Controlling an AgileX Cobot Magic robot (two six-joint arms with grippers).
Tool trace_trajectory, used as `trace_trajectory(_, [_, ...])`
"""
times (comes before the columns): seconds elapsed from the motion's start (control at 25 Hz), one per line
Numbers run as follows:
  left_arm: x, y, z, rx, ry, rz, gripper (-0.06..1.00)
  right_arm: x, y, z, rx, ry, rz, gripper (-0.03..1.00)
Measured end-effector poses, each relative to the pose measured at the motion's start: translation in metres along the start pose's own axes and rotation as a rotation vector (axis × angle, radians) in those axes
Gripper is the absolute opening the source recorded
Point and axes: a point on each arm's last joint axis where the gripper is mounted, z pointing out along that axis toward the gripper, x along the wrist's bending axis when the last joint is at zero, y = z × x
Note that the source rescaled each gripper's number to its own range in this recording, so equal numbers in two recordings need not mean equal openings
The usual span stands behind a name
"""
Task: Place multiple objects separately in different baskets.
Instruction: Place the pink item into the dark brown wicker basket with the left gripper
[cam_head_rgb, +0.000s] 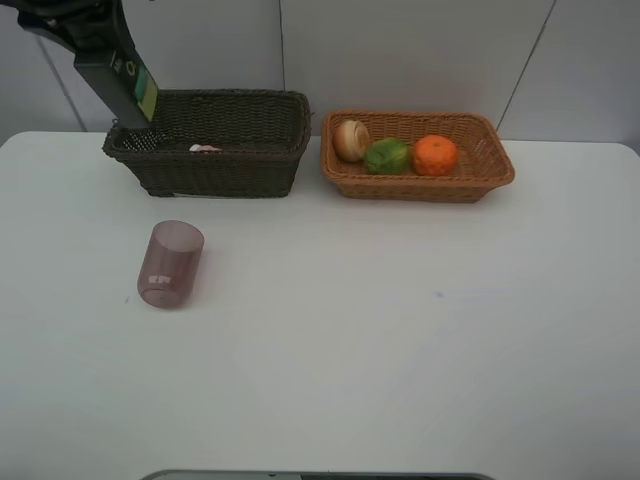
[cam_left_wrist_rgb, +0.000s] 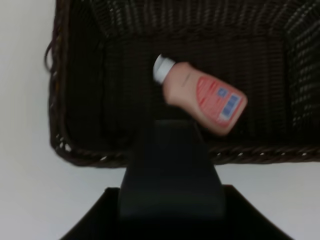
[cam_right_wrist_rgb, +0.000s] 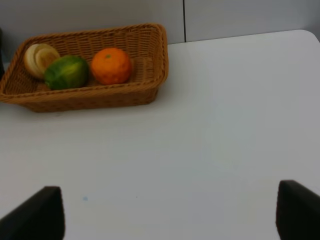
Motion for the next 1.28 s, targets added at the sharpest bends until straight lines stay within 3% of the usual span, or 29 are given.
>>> trace_trajectory(0.24, [-0.053, 0.018, 0.042, -0.056, -0.078, 0.101, 0.03, 0.000, 0.000, 0.000, 0.000, 0.000, 0.000, 0.90])
trace_trajectory(0.44, [-0.083, 0.017, 0.084, -0.105, -0.131, 0.140, 0.03, 0.000, 0.000, 0.000, 0.000, 0.000, 0.000, 0.90])
trace_trajectory(0.84, [-0.092, 0.004, 0.158, -0.163, -0.144, 0.186, 0.03, 0.000, 0.000, 0.000, 0.000, 0.000, 0.000, 0.90])
trace_trajectory(1.28, [-0.093, -0.006, 0.182, -0.146, -0.143, 0.193, 0.03, 0.000, 0.000, 0.000, 0.000, 0.000, 0.000, 0.90])
